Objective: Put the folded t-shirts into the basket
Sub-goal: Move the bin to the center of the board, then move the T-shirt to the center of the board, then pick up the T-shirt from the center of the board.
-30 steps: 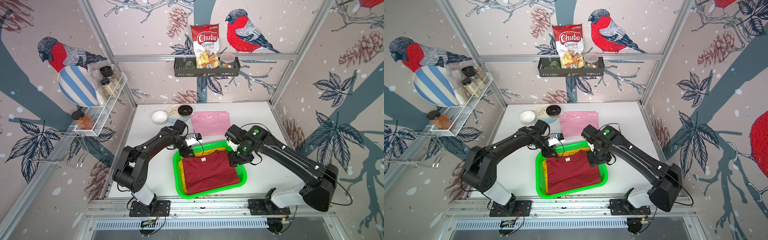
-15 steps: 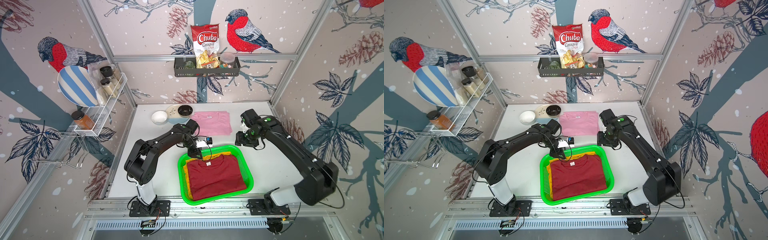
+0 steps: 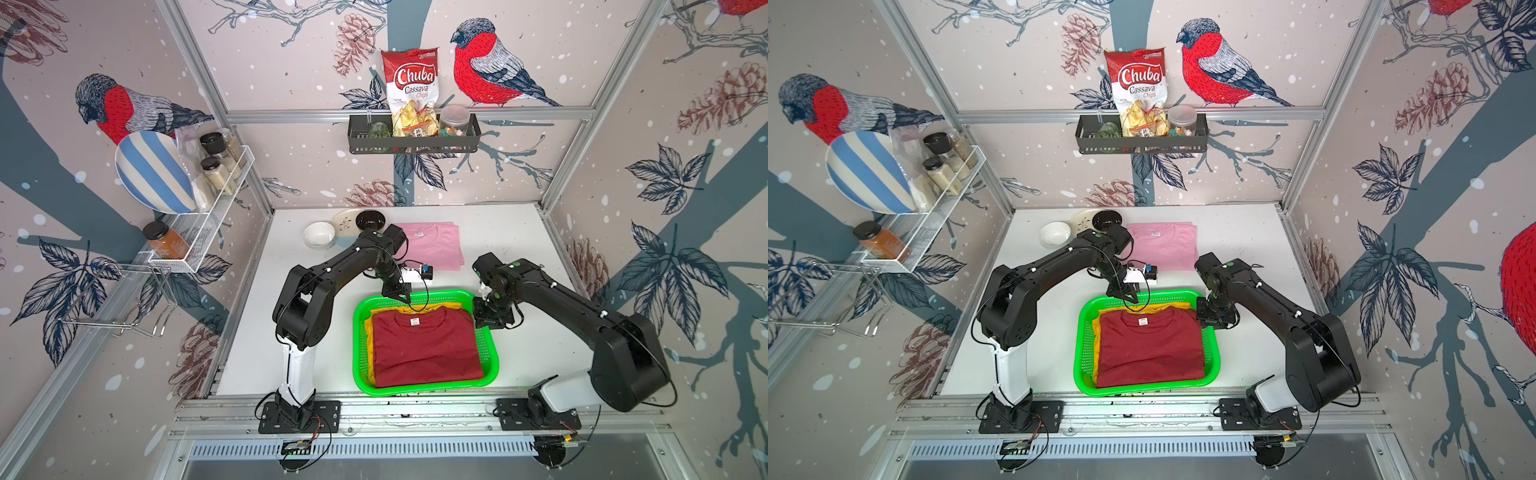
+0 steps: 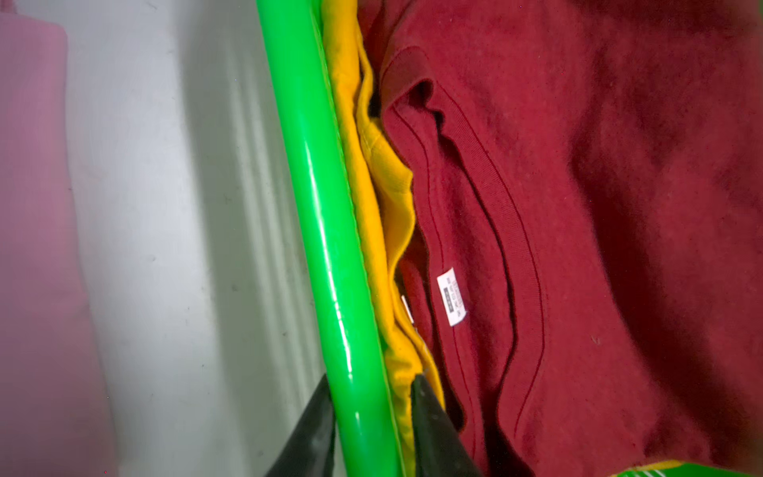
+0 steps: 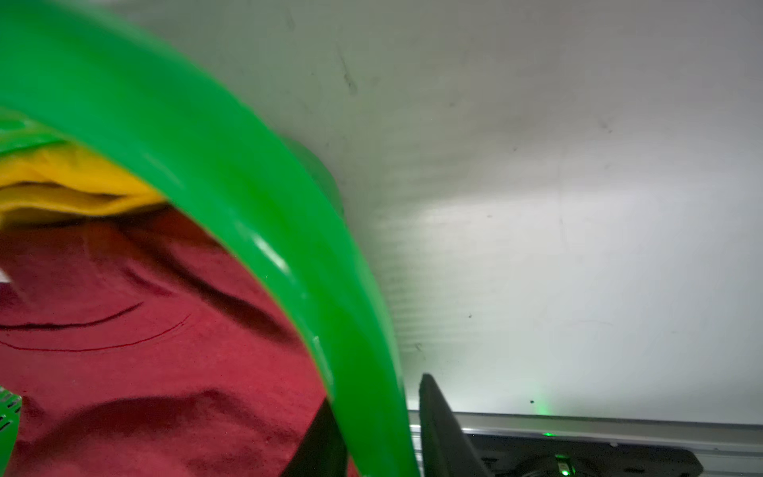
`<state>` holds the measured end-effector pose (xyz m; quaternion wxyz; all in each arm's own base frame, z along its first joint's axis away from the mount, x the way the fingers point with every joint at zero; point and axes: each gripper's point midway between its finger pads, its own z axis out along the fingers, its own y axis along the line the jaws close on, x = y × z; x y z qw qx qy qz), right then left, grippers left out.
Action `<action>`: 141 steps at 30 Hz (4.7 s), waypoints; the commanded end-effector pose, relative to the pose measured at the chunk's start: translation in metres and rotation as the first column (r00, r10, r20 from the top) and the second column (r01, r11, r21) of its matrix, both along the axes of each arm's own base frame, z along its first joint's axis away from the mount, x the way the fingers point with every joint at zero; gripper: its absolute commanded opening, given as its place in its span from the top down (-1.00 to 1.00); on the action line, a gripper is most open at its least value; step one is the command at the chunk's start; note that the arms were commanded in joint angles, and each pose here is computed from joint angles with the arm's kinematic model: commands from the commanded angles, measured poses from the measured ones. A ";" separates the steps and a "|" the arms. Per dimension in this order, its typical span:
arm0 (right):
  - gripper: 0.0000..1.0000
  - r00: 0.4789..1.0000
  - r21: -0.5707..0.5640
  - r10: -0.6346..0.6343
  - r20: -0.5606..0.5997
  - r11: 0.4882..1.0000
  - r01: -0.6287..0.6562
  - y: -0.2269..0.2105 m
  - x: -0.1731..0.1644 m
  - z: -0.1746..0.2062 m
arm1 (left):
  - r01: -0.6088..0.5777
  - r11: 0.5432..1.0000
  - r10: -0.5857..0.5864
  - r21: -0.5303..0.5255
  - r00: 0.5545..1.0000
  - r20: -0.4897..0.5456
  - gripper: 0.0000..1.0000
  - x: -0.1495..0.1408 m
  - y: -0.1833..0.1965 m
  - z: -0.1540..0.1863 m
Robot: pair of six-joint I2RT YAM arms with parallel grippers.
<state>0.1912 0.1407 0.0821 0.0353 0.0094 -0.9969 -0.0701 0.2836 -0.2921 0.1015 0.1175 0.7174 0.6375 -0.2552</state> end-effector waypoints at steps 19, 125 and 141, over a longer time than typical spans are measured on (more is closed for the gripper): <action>-0.18 0.857 0.121 -0.190 0.480 0.981 0.150 -0.008 0.134 0.119 | -0.473 0.862 0.472 -0.181 0.880 -0.055 -0.61 0.090 0.015 0.108; 0.30 0.950 0.493 -0.303 0.071 0.839 0.231 -0.040 0.246 -0.080 | -0.881 0.426 0.847 0.208 0.307 -0.434 0.03 0.222 -0.037 -0.085; 0.97 0.932 0.548 -0.242 0.269 0.834 0.058 -0.017 0.258 -0.025 | -0.885 0.436 0.792 0.161 0.292 -0.536 1.00 0.230 -0.038 -0.049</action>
